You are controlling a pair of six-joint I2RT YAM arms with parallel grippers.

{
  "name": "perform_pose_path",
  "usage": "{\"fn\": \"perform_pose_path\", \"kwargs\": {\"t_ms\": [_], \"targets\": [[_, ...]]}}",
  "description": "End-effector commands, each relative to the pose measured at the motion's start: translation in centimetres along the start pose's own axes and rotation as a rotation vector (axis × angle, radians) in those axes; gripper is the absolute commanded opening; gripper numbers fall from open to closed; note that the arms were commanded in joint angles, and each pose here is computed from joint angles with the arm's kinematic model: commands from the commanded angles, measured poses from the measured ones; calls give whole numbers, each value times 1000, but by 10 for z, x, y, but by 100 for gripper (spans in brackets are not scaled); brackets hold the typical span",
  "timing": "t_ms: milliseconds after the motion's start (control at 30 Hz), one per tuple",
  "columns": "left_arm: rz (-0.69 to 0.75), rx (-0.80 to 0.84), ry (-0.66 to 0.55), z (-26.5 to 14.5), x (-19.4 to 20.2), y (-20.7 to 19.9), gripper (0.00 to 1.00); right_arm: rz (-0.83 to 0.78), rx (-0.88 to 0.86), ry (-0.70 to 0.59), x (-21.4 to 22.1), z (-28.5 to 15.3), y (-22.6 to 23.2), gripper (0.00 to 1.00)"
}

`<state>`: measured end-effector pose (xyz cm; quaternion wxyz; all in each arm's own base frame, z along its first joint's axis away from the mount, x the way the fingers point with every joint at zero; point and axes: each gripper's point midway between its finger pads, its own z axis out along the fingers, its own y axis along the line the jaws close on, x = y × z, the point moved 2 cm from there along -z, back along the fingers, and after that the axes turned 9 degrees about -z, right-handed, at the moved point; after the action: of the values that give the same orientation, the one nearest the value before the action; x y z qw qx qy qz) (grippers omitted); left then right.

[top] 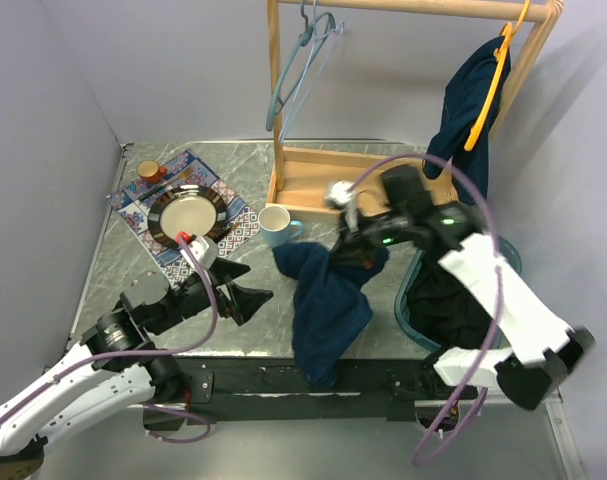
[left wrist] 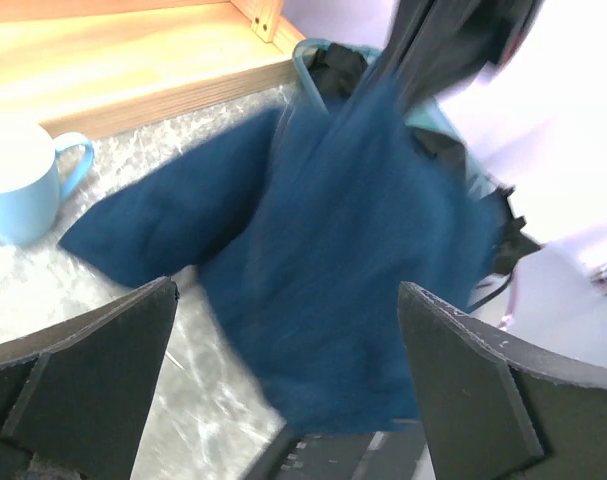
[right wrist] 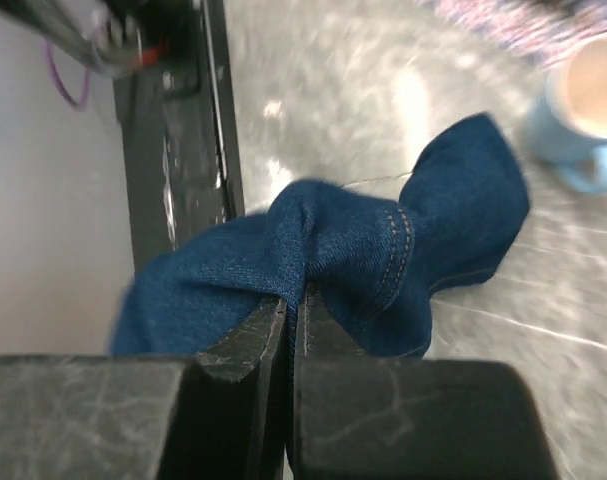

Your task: Place the skirt on the hanger

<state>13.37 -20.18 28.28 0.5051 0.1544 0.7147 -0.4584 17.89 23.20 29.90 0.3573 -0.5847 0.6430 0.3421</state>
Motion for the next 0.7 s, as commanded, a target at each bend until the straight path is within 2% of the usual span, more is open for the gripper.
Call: {"fn": "perform_pose_path", "kwargs": {"t_ms": [0,167,500,600,667], "targets": [[-126,-53,-36,-19,-15,-4,97,-72,25,-18,-11,29,-12,1],[-153,-39,-68,-30,-12,-3,97,-105,101,-2,-10,17,-19,0],[-137,-33,-67,-23,-18,-6,97,-256,413,-66,-38,-94,-5,0],[-126,-26,-62,-21,-19,-8,97,-254,447,-67,-40,-108,-3,0],[-123,-18,-62,-20,-20,-9,97,-236,419,-57,-36,-99,-8,0]]}}
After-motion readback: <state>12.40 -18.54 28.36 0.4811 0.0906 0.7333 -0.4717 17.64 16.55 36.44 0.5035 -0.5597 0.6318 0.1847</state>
